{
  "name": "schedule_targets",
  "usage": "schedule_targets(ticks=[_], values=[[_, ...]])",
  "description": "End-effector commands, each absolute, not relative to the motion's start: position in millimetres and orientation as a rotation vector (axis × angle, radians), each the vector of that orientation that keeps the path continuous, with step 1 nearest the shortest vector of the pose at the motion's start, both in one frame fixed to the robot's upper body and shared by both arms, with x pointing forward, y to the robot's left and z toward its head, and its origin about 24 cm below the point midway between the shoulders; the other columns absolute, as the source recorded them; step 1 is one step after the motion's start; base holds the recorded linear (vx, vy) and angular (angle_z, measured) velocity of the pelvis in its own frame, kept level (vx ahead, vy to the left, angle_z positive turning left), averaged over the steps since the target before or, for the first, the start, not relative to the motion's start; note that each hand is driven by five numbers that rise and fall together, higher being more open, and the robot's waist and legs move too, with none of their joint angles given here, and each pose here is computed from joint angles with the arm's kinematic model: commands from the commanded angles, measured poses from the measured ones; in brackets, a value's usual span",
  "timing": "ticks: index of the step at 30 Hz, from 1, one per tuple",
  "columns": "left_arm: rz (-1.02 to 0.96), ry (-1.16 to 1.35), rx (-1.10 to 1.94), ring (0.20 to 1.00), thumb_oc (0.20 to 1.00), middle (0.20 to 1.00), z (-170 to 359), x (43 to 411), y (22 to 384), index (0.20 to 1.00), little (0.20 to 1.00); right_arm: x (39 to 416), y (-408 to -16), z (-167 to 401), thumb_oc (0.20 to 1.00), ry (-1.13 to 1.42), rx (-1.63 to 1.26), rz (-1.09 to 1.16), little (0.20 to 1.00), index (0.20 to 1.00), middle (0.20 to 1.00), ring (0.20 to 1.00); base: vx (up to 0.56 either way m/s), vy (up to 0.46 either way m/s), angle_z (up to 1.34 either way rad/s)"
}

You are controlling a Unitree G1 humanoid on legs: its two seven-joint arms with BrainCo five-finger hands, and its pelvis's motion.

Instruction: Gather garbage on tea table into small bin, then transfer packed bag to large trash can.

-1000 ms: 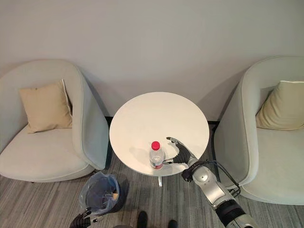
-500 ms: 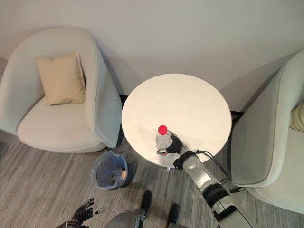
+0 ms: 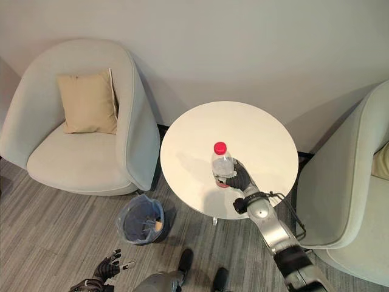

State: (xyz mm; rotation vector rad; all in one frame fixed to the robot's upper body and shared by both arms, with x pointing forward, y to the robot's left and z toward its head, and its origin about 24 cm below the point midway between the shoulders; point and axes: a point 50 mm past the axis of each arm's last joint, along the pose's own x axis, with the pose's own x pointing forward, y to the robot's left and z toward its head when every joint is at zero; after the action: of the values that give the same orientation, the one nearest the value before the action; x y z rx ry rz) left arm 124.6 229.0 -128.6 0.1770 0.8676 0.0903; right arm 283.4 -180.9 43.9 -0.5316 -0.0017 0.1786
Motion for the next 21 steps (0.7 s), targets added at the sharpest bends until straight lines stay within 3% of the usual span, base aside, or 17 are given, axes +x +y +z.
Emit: schedule_targets(ticks=[1, 8, 15, 21], values=[[0.11, 0.853, 0.217, 1.0, 1.0, 1.0, -124, 132, 243, 1.0, 1.0, 278, -163, 68, 0.2, -0.161, -0.441, 0.255, 0.2, 0.2, 0.2, 0.2, -0.05, -0.023, 0.05], [0.109, 0.822, 0.187, 1.0, 1.0, 1.0, -122, 139, 237, 1.0, 1.0, 270, -163, 75, 0.2, -0.207, -0.4, 0.249, 0.2, 0.2, 0.2, 0.2, -0.12, -0.025, 0.15], [0.086, 0.787, 0.187, 1.0, 1.0, 1.0, -119, 147, 227, 1.0, 1.0, 276, -170, 85, 0.2, -0.243, -0.429, 0.195, 0.2, 0.2, 0.2, 0.2, -0.01, 0.06, 0.97], [0.066, 0.802, 0.214, 1.0, 1.0, 1.0, -121, 144, 226, 1.0, 1.0, 281, -165, 89, 0.2, -0.253, -0.427, 0.178, 0.2, 0.2, 0.2, 0.2, 0.18, 0.268, 0.7]])
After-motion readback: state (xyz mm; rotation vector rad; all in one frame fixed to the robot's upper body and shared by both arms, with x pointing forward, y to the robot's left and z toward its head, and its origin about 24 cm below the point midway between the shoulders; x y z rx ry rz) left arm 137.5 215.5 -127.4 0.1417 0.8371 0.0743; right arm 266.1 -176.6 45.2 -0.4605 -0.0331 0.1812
